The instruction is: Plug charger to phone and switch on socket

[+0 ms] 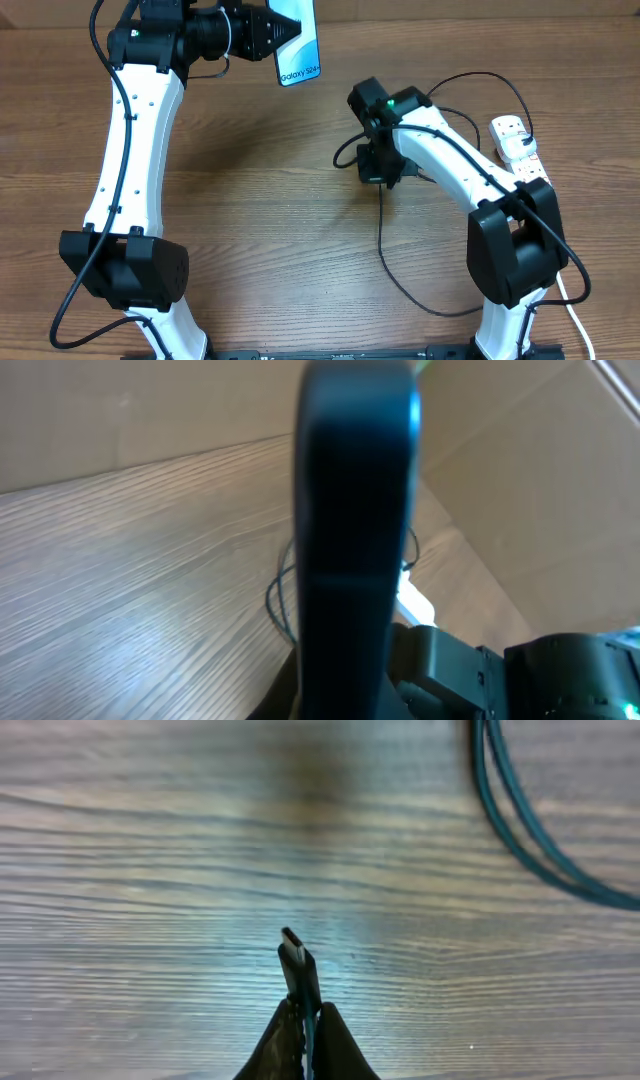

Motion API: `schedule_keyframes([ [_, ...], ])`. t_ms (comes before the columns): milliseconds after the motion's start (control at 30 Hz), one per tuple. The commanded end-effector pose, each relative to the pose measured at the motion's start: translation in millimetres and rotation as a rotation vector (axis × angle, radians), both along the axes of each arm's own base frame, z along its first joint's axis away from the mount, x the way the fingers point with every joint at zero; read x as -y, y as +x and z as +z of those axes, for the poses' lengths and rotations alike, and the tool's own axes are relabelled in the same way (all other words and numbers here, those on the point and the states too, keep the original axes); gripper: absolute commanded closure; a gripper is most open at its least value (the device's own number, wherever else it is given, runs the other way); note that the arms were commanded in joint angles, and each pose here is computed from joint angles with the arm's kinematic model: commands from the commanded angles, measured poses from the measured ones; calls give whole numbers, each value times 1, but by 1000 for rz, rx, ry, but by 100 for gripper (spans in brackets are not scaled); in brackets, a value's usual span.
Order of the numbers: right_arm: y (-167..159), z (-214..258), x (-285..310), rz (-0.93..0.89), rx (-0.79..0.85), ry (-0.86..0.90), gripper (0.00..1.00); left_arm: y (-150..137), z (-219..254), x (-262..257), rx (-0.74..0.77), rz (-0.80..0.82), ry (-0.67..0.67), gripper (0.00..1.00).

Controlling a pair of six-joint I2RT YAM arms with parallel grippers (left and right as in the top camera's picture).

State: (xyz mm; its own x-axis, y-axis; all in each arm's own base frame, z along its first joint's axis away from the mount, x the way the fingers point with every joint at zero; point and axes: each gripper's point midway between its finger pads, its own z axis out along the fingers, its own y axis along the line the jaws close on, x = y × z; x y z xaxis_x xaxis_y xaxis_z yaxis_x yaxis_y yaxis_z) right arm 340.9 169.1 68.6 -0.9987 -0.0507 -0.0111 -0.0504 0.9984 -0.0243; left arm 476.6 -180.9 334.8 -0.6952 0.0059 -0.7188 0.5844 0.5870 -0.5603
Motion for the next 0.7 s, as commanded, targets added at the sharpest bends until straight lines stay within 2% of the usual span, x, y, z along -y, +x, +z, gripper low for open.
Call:
schedule_keyframes([
  [0,3,29,-13,64,44,92,96,-6,15,8,22,-51,-51,96],
  [267,-13,61,-34,180,44,256,96,-4,18,7,43,-51,-52,96],
  [367,-8,60,-22,169,74,184,96,-4,17,7,42,-50,-52,96],
  [433,0,57,-6,100,103,104,87,-4,17,7,42,-50,-52,96],
  [500,5,53,4,29,128,56,67,-4,17,7,40,-49,-51,96],
  [533,6,50,4,23,131,58,63,-4,17,7,39,-49,-50,96],
  [667,7,28,3,-20,140,66,60,-4,17,7,39,-48,-50,96],
])
